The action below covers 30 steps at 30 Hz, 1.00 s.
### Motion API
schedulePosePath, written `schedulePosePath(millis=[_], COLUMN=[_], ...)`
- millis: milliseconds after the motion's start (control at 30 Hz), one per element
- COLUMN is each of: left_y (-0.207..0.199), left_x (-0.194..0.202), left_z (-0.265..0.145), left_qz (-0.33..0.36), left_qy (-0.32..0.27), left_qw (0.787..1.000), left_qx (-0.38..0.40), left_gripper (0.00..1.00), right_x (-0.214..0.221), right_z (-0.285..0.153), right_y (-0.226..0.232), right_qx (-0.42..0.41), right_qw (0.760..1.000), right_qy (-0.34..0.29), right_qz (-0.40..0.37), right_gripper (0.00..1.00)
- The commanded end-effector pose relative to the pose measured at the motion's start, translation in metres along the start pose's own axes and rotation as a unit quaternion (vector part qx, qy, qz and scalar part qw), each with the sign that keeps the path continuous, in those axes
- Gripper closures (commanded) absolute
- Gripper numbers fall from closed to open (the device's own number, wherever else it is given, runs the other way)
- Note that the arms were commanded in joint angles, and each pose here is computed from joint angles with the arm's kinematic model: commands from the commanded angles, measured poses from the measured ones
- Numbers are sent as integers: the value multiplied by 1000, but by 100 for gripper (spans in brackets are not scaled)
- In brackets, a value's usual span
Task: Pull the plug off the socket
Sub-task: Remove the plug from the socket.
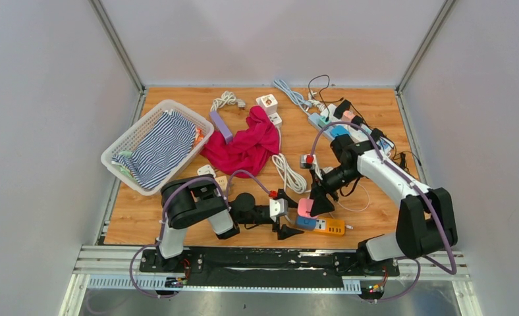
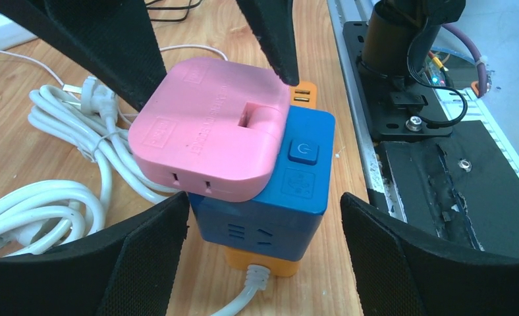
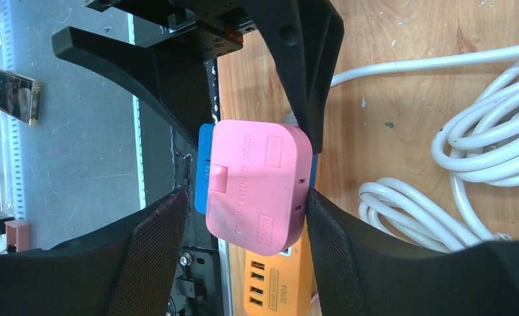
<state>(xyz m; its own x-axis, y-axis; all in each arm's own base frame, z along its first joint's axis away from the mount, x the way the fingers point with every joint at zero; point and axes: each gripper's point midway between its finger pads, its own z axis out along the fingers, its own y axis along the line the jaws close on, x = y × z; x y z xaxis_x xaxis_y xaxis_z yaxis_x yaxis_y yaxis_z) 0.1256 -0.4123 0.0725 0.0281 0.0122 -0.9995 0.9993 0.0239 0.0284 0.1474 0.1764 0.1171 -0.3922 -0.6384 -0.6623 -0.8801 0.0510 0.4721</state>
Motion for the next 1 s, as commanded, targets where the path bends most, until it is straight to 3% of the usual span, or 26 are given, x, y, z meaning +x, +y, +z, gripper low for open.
schedulePosePath(millis=[0,400,600,967], left_y=[2,7,8,14], left_x=[-3,2,1,-2], left_z=[4,6,8,13], left_qz=[4,-8,-18,-75], left_qy=[-11,-6,-9,-17], left_qw=[1000,1000,1000,996], left_qx=[-3,-19,-21,-43], left_gripper=[15,27,27,28], right_x=[-5,-10,-7,1], right_z=[-3,-9,-7,5], right_y=[18,31,36,34], right_qx=[-11,-16,-21,-22], right_qw=[999,998,997,996], right_qy=[-6,-17,-15,20], right_qz=[-29,-60,-73,-82], right_gripper=[34,52,48,51])
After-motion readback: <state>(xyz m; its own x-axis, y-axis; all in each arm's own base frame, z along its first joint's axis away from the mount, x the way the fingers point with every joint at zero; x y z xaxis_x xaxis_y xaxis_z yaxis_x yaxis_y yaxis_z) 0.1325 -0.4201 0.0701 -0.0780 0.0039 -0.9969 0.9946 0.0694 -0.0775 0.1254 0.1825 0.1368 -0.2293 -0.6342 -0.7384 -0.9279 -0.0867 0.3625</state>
